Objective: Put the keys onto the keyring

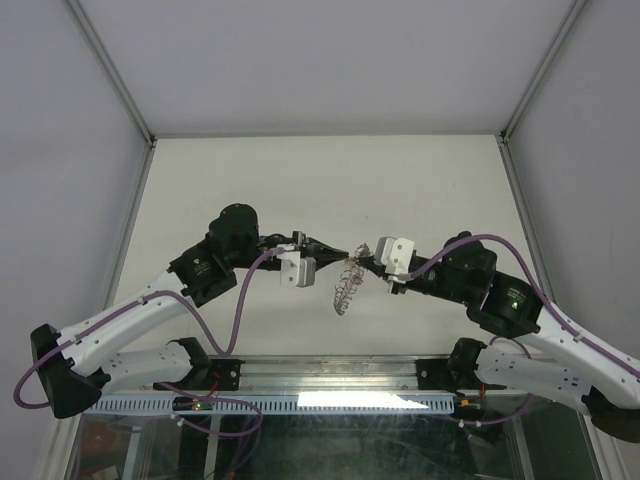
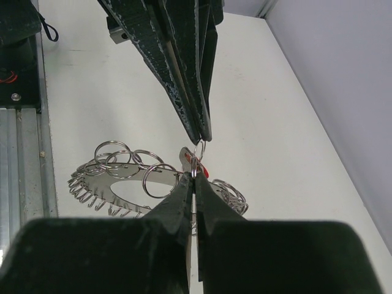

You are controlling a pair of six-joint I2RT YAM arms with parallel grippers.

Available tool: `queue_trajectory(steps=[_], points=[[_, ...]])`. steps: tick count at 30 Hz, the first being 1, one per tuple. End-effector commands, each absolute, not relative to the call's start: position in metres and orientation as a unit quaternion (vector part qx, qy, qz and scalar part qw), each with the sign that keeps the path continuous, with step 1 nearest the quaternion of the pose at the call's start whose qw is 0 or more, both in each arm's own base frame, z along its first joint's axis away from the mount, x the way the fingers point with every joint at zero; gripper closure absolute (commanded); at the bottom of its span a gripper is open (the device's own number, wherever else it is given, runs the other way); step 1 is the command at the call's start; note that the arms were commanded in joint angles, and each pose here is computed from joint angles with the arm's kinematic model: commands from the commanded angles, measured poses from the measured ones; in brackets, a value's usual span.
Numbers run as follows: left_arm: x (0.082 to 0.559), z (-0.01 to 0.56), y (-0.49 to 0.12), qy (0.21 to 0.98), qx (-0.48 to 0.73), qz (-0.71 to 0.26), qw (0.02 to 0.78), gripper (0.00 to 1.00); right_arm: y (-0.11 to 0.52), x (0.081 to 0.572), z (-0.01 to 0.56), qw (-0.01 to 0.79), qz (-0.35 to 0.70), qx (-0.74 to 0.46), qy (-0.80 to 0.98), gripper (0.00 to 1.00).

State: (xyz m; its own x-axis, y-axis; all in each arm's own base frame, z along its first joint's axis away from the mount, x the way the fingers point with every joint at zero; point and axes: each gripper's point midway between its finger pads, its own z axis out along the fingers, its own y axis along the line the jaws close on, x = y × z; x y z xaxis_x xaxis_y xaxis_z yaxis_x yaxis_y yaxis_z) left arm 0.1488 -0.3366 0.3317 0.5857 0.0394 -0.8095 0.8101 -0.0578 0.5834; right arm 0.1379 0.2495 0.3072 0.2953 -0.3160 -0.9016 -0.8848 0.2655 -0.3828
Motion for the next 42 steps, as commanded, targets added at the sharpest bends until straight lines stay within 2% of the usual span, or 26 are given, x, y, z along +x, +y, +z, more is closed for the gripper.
queue_trajectory(steps=[1, 2, 5, 7, 9, 14, 23, 42], points=[[0.143, 0.339, -0.339, 0.302, 0.655, -0.324, 0.612, 1.0, 0.252, 0.135, 0.344, 0.632, 0.261, -0.532, 0.499, 1.0], [0.143, 0.339, -0.338, 0.301, 0.656, -0.324, 0.612, 0.98, 0.252, 0.135, 0.345, 0.634, 0.262, -0.531, 0.498, 1.0], [0.141, 0.339, -0.337, 0.296, 0.657, -0.325, 0.613, 0.71, 0.251, 0.136, 0.346, 0.635, 0.261, -0.53, 0.498, 1.0], [0.141, 0.34, -0.337, 0.296, 0.657, -0.324, 0.613, 0.67, 0.251, 0.135, 0.346, 0.634, 0.261, -0.53, 0.499, 1.0], [0.141, 0.34, -0.337, 0.295, 0.657, -0.323, 0.614, 0.66, 0.252, 0.135, 0.346, 0.634, 0.262, -0.53, 0.499, 1.0], [0.141, 0.338, -0.34, 0.294, 0.66, -0.329, 0.608, 0.74, 0.252, 0.134, 0.349, 0.635, 0.266, -0.529, 0.496, 1.0], [0.139, 0.338, -0.343, 0.289, 0.663, -0.335, 0.604, 1.0, 0.25, 0.135, 0.351, 0.641, 0.263, -0.524, 0.495, 1.0], [0.137, 0.338, -0.342, 0.287, 0.662, -0.34, 0.603, 1.0, 0.246, 0.135, 0.383, 0.688, 0.295, -0.463, 0.475, 1.0]])
